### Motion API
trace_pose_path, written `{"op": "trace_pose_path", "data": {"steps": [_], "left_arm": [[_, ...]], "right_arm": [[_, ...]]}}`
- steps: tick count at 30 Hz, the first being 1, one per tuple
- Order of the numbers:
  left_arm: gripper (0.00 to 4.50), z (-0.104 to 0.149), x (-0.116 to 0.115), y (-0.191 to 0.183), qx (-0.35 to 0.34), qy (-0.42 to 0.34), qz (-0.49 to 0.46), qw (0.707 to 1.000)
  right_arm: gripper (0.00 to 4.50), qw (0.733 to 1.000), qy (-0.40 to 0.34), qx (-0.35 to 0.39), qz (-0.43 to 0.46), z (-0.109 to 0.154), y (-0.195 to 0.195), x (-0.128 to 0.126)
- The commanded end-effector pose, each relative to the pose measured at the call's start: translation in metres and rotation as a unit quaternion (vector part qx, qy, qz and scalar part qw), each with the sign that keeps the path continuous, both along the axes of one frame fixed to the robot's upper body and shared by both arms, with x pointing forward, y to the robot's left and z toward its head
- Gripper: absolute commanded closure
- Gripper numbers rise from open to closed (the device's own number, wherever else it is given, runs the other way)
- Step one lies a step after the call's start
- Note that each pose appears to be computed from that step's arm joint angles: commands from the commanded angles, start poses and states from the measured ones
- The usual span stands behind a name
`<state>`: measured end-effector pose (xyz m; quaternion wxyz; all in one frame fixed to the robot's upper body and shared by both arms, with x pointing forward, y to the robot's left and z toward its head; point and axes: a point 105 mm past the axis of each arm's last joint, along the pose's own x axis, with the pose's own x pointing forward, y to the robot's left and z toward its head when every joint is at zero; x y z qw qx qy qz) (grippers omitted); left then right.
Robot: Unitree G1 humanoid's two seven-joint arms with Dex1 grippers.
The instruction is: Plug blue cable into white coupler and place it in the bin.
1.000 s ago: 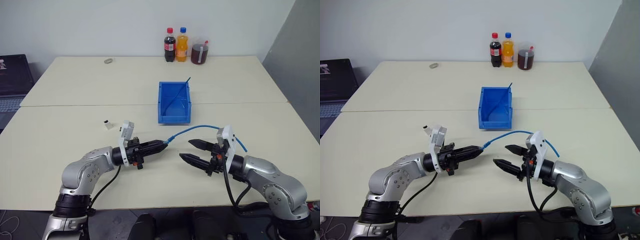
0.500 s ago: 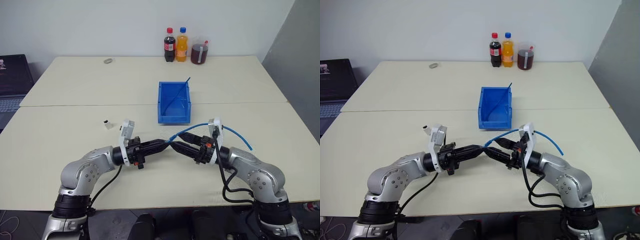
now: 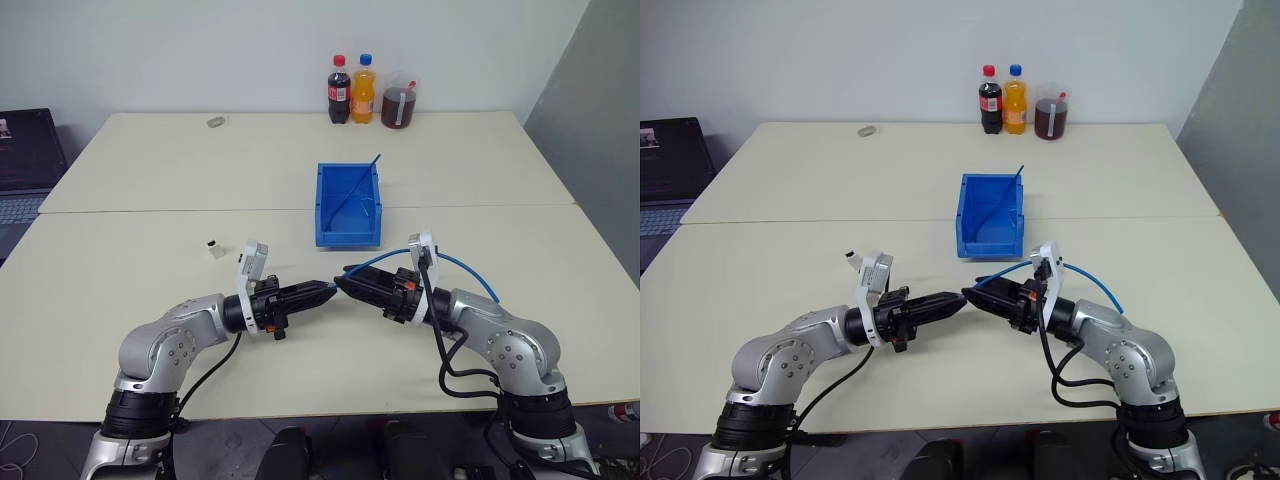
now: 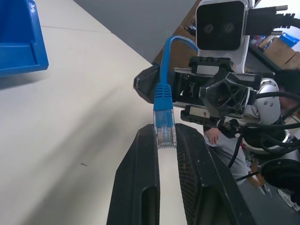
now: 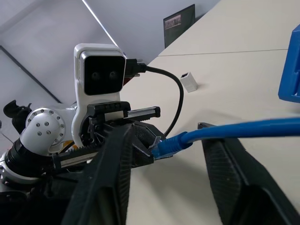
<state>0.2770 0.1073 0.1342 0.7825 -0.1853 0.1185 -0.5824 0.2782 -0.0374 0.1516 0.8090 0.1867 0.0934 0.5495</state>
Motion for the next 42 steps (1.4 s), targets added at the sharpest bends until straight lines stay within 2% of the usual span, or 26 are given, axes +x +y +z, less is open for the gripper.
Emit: {"op": "trace_pose_path", "data": {"steps": [1,5,7,20,21,28,34,36,39,42], "left_arm": [[4.27,0.007,-0.003,-0.002,-0.002,-0.020,-0.008,1.000],[4.27,0.007,-0.003,-0.003,-0.002,-0.021,-0.009,1.000],[4.27,0.007,-0.003,-0.003,-0.002,-0.021,-0.010,1.000],[4.27,0.003,0.006,-0.001,0.018,-0.040,0.017,0.999],[3.71,0.002,0.007,0.000,0.022,-0.042,0.021,0.999],[2.47,0.000,0.009,0.007,0.037,-0.048,0.040,0.997],[1.22,-0.003,0.009,0.020,0.066,-0.070,0.074,0.993],[0.83,-0.004,0.010,0.023,0.070,-0.077,0.093,0.990],[0.18,-0.004,0.016,0.038,0.103,-0.122,0.175,0.971],[0.18,-0.007,0.024,0.055,0.126,-0.146,0.282,0.940]], "right_arm": [[3.30,0.999,-0.016,0.013,0.032,0.011,0.006,-0.008],[4.24,0.999,-0.016,0.009,0.038,0.010,0.007,-0.010],[4.43,0.999,-0.015,0.008,0.041,0.010,0.007,-0.010],[4.45,0.999,-0.015,0.006,0.040,0.011,0.006,-0.010],[4.46,0.999,-0.016,0.006,0.038,0.011,0.006,-0.010],[4.46,0.999,-0.020,0.006,0.028,0.011,0.003,-0.008],[4.48,0.999,-0.029,-0.001,0.016,0.012,-0.005,-0.005],[4.48,0.999,-0.033,-0.006,0.010,0.012,-0.009,-0.003],[4.48,0.998,-0.045,-0.029,-0.015,0.010,-0.025,0.002],[4.48,0.997,-0.052,-0.040,-0.034,0.009,-0.035,0.005]]}}
